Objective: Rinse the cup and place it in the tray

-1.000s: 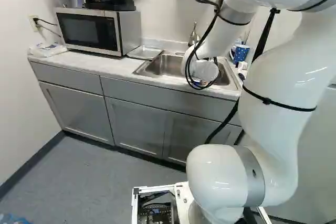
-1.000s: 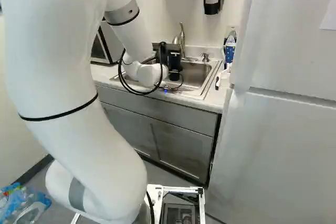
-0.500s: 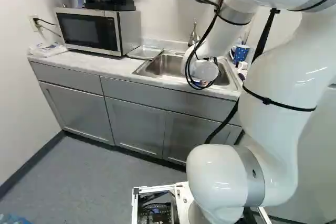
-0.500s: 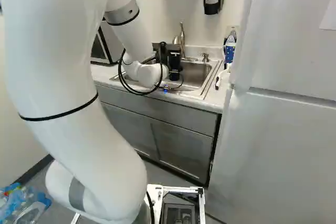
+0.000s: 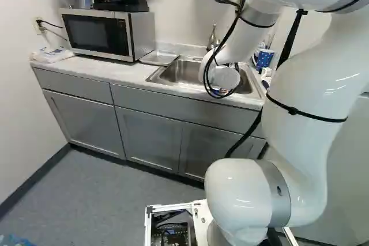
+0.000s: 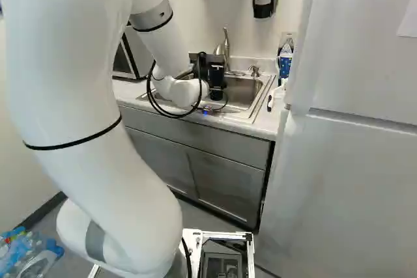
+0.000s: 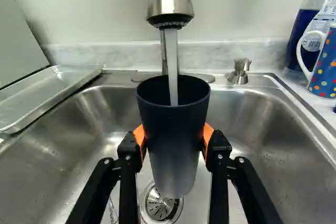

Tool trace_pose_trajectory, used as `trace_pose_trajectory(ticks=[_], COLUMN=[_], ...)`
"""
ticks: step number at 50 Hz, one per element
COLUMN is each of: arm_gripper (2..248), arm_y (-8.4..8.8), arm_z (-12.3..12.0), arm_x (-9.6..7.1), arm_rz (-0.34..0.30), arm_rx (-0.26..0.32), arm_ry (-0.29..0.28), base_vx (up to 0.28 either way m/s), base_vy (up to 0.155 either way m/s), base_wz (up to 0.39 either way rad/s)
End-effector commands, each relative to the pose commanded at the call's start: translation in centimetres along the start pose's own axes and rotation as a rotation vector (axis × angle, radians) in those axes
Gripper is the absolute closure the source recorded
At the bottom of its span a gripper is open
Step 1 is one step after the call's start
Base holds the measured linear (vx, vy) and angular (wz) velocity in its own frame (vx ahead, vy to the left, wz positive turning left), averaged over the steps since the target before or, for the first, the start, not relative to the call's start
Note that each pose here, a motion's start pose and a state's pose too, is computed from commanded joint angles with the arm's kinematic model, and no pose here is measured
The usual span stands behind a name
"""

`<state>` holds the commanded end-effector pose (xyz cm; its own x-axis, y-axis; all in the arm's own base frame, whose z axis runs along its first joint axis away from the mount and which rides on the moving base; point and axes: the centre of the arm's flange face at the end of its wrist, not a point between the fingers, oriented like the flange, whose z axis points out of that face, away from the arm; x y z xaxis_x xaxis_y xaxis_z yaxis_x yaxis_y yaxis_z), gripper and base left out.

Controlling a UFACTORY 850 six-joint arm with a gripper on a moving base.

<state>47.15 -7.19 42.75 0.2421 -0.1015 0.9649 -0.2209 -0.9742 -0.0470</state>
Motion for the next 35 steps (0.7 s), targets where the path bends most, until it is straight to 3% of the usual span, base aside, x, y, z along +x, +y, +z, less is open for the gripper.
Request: trace_pose_trajectory(ticks=[35], arm_gripper=[127], arm_y=[0.00], arm_z=[0.00], arm_x=[0.00], arm_rz=[0.000], arm_rx=[0.000], arm_ry=[0.000], base_vx=[0.000], base_vy=[0.000], base_wz=[0.000])
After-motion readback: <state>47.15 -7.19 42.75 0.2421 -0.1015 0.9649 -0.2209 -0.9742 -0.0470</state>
